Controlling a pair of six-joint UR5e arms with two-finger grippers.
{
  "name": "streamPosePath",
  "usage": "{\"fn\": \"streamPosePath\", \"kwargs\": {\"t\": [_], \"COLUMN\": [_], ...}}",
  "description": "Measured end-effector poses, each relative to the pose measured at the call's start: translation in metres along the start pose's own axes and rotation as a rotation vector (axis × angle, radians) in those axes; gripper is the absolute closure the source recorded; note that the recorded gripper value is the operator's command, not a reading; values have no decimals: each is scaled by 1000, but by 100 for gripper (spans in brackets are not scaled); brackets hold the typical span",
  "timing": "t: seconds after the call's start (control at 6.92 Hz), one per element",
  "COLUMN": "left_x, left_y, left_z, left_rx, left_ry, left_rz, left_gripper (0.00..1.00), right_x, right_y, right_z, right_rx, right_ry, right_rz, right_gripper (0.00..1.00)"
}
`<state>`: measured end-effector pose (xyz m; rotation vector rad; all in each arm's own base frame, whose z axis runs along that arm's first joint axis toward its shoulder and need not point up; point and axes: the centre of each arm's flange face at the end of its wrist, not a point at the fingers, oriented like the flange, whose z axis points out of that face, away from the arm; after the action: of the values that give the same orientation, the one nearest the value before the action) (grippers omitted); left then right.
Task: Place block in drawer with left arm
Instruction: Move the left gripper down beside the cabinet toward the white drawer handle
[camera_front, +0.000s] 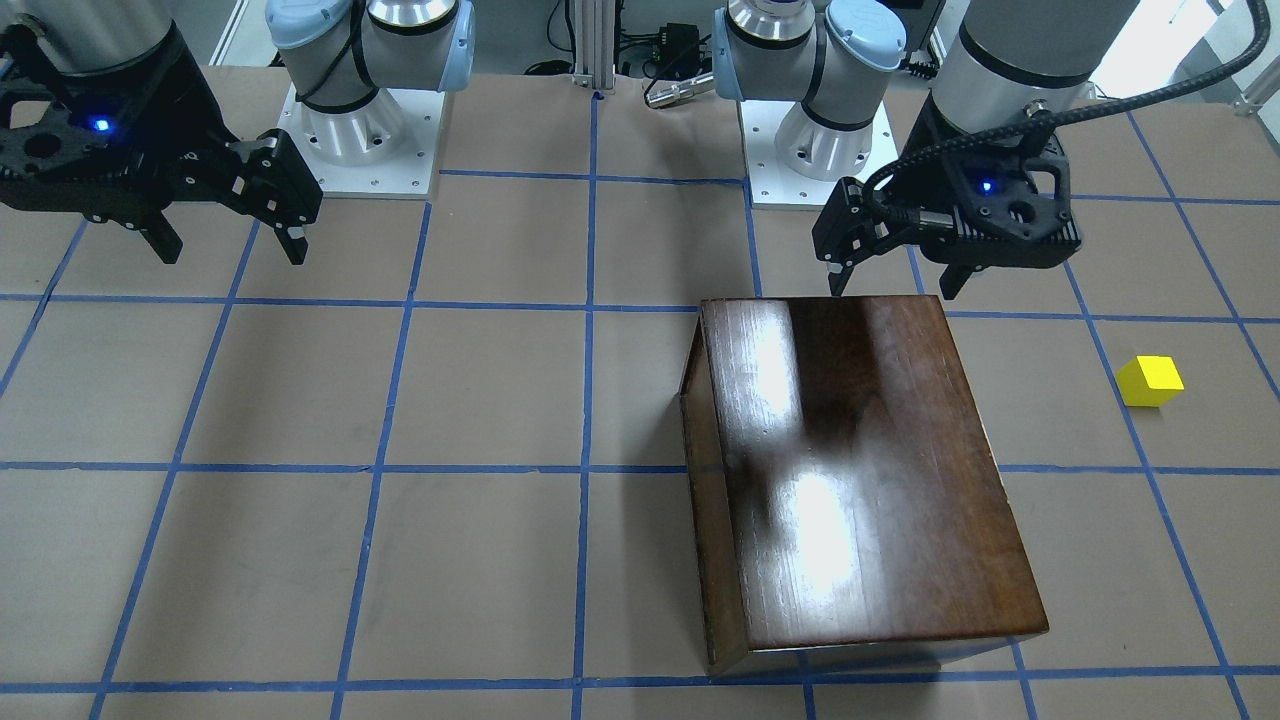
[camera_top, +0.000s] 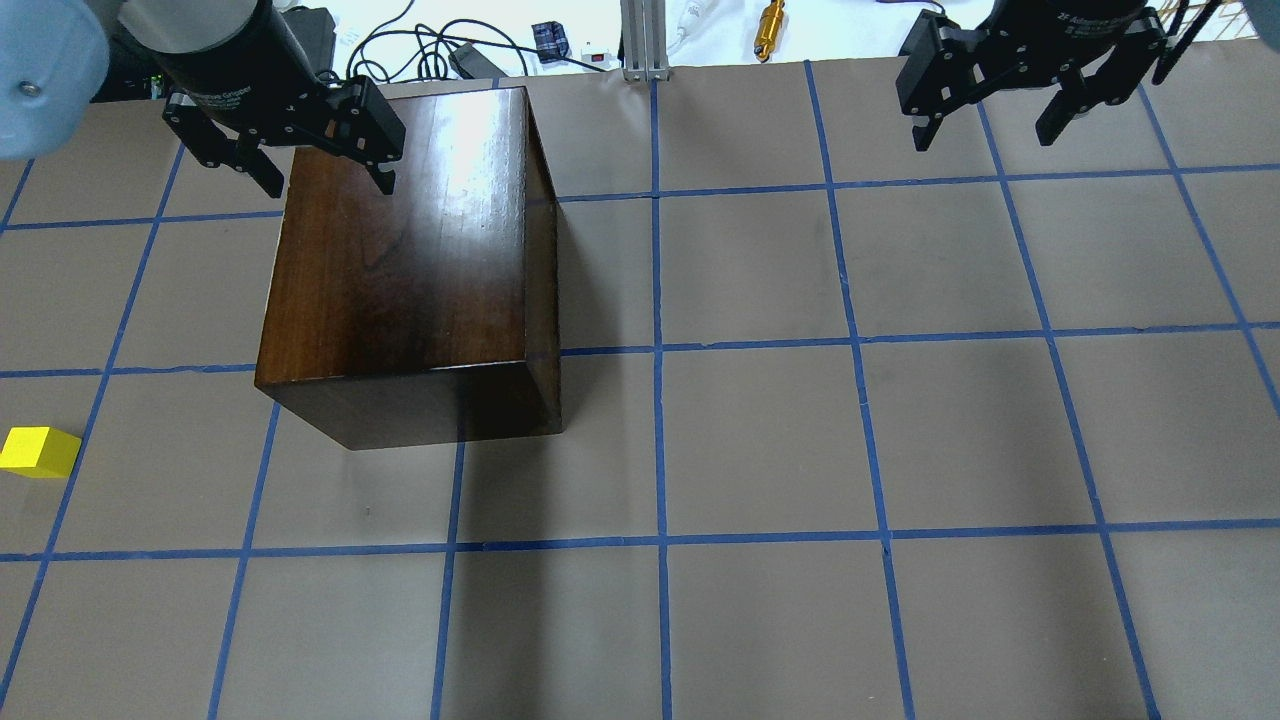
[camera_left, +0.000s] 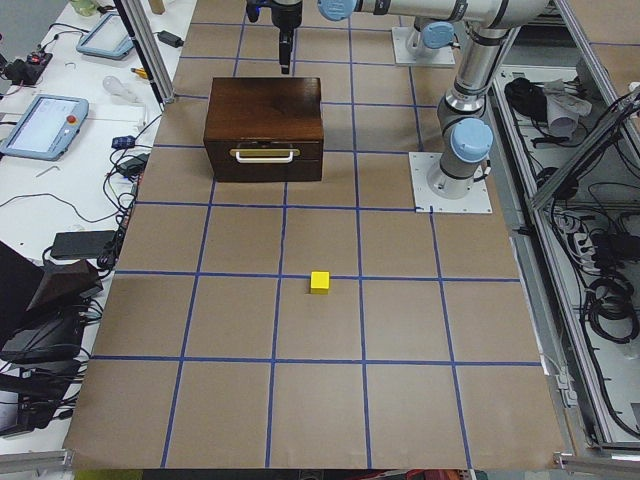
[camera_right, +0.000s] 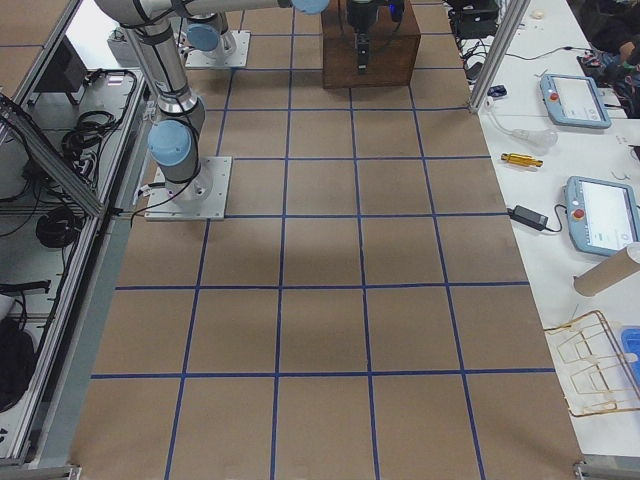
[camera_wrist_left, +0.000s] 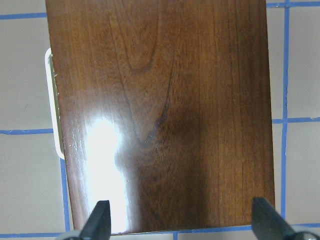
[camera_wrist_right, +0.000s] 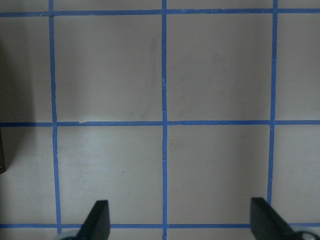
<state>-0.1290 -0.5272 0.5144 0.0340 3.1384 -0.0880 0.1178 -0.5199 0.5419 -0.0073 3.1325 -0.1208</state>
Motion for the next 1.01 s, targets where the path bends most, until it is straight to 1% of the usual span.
{"fn": "streamPosePath", "kwargs": {"t": [0.58, 0.87, 1.01], "left_x": [-8, -29, -51], "left_y": [-3, -12, -17], "left_z": [2, 7, 13], "left_rx": [-13, -23, -32], "left_ry": [4, 39, 52], "left_rz": [-15, -58, -78], "left_gripper": [0, 0, 0], "right_x": [0, 0, 0], "right_y": [0, 0, 0], "right_z": [0, 1, 1], "right_rx": [-1, -1, -1], "right_ry": [0, -1, -1], "right_rz": [0, 1, 1], "right_gripper": [0, 0, 0]}}
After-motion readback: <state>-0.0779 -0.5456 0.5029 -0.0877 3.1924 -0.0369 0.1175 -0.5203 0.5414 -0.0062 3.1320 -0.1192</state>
